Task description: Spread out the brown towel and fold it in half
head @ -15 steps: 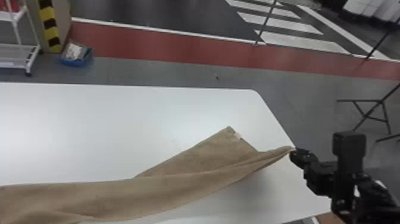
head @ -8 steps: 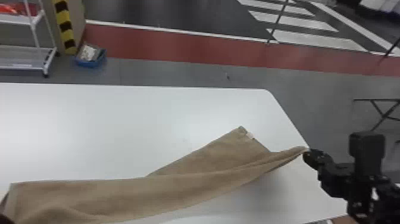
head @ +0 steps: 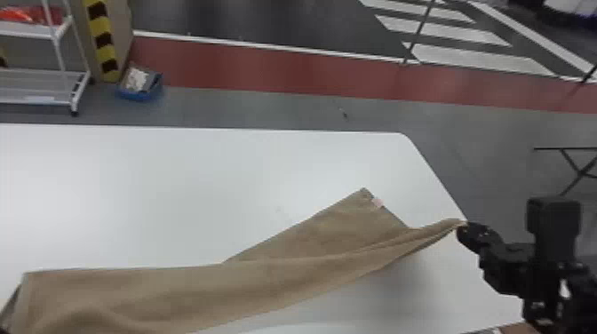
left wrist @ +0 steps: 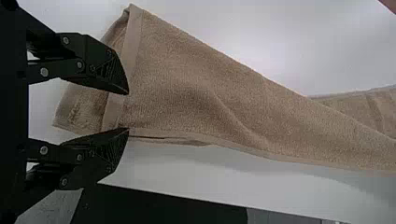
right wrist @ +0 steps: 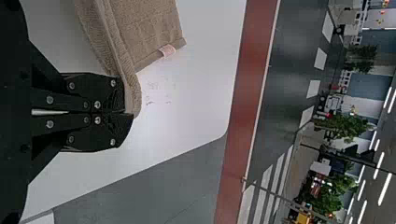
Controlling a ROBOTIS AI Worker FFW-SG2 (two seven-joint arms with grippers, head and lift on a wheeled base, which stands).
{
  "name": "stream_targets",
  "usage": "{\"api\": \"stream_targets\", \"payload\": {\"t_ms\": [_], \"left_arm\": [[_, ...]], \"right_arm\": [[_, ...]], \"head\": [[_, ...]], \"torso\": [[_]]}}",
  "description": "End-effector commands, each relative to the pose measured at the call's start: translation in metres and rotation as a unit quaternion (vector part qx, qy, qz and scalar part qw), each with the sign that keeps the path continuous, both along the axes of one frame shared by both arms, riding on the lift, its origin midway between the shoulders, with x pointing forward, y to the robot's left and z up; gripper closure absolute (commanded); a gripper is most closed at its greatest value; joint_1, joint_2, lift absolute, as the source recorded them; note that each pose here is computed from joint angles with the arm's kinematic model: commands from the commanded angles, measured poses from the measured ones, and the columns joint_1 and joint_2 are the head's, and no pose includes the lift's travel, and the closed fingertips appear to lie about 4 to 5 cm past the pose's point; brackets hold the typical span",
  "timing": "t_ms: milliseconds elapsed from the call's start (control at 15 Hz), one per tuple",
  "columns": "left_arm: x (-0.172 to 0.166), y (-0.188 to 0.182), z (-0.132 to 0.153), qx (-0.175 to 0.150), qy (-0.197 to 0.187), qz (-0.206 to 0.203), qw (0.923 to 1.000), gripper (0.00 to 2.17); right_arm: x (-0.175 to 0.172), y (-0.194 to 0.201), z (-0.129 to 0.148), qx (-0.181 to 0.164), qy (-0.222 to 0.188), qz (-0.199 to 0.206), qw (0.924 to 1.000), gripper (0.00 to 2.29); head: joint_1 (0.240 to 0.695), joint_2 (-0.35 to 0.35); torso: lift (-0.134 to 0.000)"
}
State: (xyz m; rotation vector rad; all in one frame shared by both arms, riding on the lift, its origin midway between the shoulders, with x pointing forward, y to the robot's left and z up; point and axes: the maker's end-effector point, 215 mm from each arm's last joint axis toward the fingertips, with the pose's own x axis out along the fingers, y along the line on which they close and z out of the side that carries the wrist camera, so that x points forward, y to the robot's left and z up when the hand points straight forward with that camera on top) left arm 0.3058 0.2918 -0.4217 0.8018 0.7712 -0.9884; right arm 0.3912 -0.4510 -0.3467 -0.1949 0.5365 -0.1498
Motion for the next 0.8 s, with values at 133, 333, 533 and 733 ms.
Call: {"api": "stream_targets", "payload": {"t_ms": [133, 333, 533, 733], "left_arm": [[-0.006, -0.007, -0.005, -0.003, 0.007, -0.011, 0.9999, 0.72], [-0.005, -0.009, -0.01, -0.005, 0.011, -0.011, 0.9999, 0.73], [-0.002, -0.004, -0.016, 0.0, 0.011, -0.004, 0.9999, 0.73], [0.005, -0.001, -0.013, 0.003, 0.0, 0.003, 1.0, 1.11]], "right_arm": [[0.002, 0.001, -0.004, 0.002, 0.002, 0.0, 1.0, 1.32], [0.001, -0.002, -0.005, 0.002, 0.003, -0.002, 1.0, 1.32], [0.002, -0.004, -0.006, 0.003, 0.004, -0.004, 1.0, 1.32], [0.005, -0.002, -0.007, 0.005, 0.004, -0.002, 1.0, 1.32]], "head": [[0.695, -0.262], [0.695, -0.271], [0.695, -0.276], [0.695, -0.272]], "torso": [[-0.128], [-0.128], [-0.128], [-0.128]]}}
